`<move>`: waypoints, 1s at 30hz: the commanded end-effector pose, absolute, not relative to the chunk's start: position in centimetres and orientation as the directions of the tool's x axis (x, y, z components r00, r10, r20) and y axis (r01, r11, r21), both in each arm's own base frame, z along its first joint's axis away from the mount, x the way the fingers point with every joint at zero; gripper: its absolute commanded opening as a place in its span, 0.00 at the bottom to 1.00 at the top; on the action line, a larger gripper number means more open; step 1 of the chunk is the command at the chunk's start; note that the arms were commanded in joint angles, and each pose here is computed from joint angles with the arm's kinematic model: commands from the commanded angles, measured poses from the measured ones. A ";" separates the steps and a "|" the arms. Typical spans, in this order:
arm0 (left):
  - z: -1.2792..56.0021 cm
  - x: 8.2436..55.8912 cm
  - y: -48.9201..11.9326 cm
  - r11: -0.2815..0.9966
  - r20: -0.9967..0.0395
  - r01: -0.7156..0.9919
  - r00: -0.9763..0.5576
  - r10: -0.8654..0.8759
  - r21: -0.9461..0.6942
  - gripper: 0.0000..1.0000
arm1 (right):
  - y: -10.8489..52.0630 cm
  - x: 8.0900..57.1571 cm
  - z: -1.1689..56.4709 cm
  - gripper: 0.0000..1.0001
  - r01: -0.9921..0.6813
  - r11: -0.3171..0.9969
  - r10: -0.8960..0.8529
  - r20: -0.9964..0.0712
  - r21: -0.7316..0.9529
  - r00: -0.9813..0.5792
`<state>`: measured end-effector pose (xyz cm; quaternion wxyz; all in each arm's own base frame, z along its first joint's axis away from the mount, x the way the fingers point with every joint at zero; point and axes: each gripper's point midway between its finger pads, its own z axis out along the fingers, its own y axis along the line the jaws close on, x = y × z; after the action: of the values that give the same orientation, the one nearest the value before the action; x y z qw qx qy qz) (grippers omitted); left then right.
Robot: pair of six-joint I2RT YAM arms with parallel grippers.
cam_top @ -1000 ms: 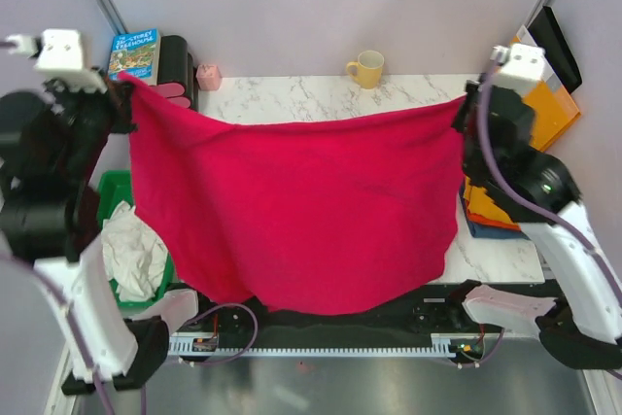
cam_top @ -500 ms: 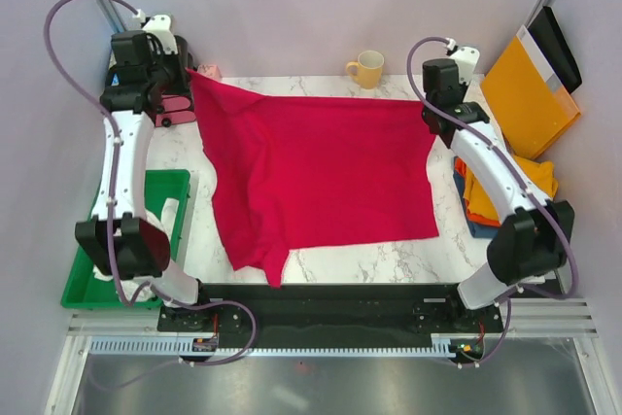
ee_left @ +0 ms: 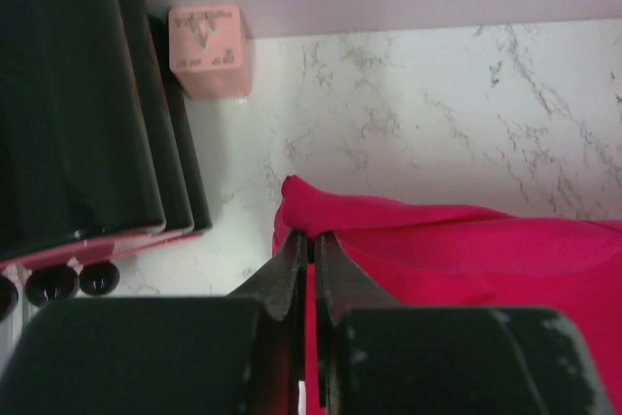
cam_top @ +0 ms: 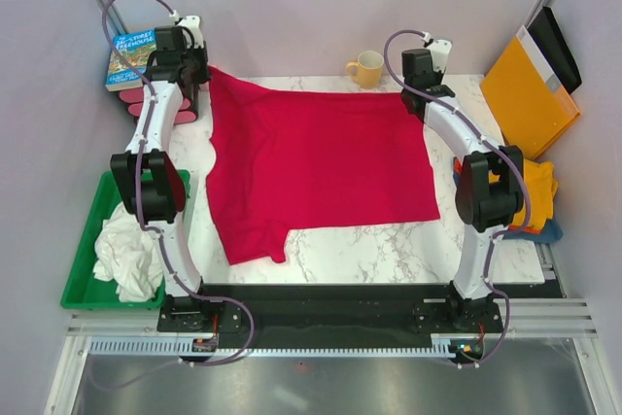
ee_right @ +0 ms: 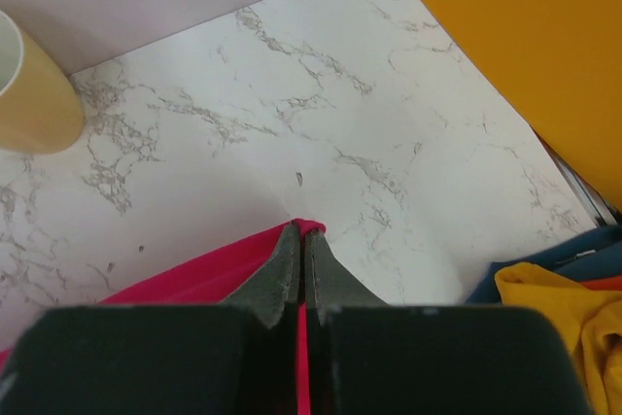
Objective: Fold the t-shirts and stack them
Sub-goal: Flatten out the tshirt, then fold the flattened tshirt in 1/3 of the way
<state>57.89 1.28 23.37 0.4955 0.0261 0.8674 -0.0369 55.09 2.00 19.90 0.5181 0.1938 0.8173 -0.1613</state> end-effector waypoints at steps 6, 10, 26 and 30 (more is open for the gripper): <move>26.0 63.0 0.4 0.996 -0.922 0.080 -0.382 0.056 0.027 0.02 | 1.0 59.0 20.0 0.00 0.528 0.849 0.177 -0.934 -0.015 -0.311; 24.8 64.0 -0.1 0.996 -0.918 0.082 -0.392 0.066 0.037 0.02 | 1.2 60.0 19.0 0.00 0.525 0.851 0.175 -0.933 -0.018 -0.316; 23.1 59.3 0.1 0.998 -0.891 0.058 -0.454 0.014 -0.014 0.02 | 1.2 57.3 15.1 0.00 0.534 0.845 0.193 -0.909 -0.038 -0.369; 23.3 57.3 0.8 0.998 -0.885 0.050 -0.465 0.001 -0.024 0.02 | 0.9 56.2 14.8 0.00 0.544 0.839 0.205 -0.905 -0.033 -0.372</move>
<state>58.34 -0.28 15.83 0.4463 0.0294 0.8941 -0.0237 56.80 1.35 11.09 0.4776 0.2008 0.8365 -0.1784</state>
